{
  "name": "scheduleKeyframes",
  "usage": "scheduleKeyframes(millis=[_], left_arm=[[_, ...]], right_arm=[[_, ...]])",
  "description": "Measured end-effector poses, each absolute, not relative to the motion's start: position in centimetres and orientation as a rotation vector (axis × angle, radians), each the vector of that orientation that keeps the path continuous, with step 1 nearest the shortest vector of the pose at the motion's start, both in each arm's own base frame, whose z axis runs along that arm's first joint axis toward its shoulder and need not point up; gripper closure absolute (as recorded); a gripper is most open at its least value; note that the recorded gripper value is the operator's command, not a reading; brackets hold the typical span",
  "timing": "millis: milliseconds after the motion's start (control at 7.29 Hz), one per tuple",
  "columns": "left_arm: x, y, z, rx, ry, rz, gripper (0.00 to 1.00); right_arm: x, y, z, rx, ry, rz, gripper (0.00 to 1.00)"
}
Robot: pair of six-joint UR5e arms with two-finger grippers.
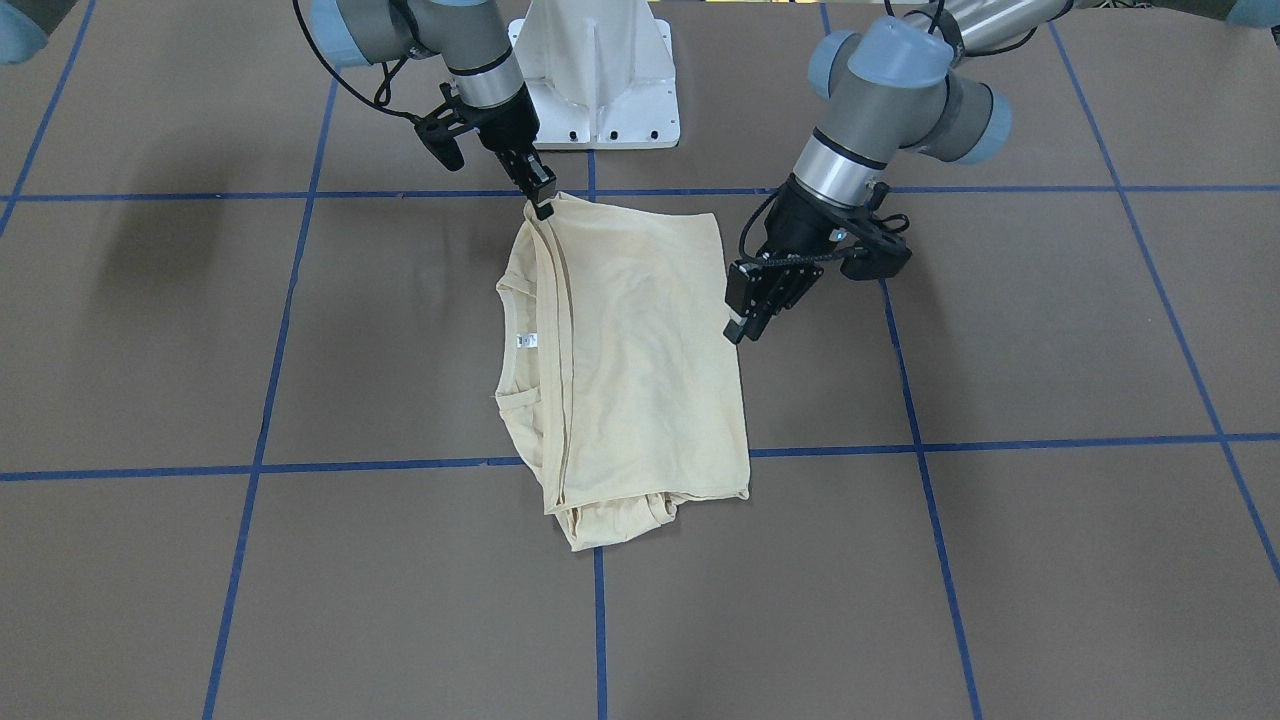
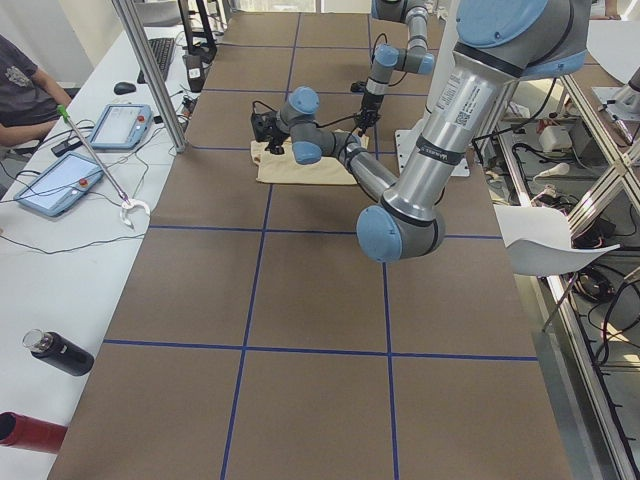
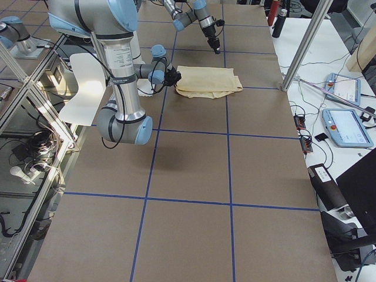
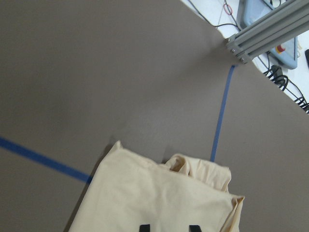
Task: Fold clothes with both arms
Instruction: 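Lower the left gripper to the other near corner of the shirt, then grasp both near corners of the shirt with both grippers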
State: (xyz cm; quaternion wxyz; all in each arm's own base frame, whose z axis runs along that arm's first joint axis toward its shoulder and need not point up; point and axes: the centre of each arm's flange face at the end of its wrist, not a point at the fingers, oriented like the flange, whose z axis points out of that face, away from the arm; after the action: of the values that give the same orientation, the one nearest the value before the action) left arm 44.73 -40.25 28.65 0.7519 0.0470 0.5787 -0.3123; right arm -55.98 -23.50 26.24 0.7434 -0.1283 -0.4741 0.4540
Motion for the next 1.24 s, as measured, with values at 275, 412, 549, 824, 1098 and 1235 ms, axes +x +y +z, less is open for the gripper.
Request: scheduleKeyframes(millis=[275, 412, 549, 824, 1098, 1235], left_arm=[[48.0, -31.8, 31.1, -0.032, 1.229, -0.759, 0.57], [49.4, -28.9, 31.6, -0.082, 1.193, -0.782, 0.56], [50.4, -27.0, 32.0, -0.12, 1.157, -0.801, 0.56], [51.4, -24.6, 32.1, -0.164, 1.12, -0.811, 0.56], [51.7, -23.5, 31.9, -0.181, 1.097, -0.806, 0.56], [51.8, -23.1, 31.9, -0.187, 1.086, -0.803, 0.56]], right_arm=[[-55.7, -23.5, 26.4, -0.28, -1.039, 0.996, 1.0], [-55.4, -23.5, 26.2, -0.282, -1.043, 0.995, 1.0], [-55.3, -23.5, 26.2, -0.283, -1.045, 0.995, 1.0], [-55.2, -23.4, 26.2, -0.283, -1.046, 0.995, 1.0], [-55.2, -23.4, 26.1, -0.283, -1.047, 0.995, 1.0], [-55.2, -23.4, 26.1, -0.283, -1.048, 0.994, 1.0]])
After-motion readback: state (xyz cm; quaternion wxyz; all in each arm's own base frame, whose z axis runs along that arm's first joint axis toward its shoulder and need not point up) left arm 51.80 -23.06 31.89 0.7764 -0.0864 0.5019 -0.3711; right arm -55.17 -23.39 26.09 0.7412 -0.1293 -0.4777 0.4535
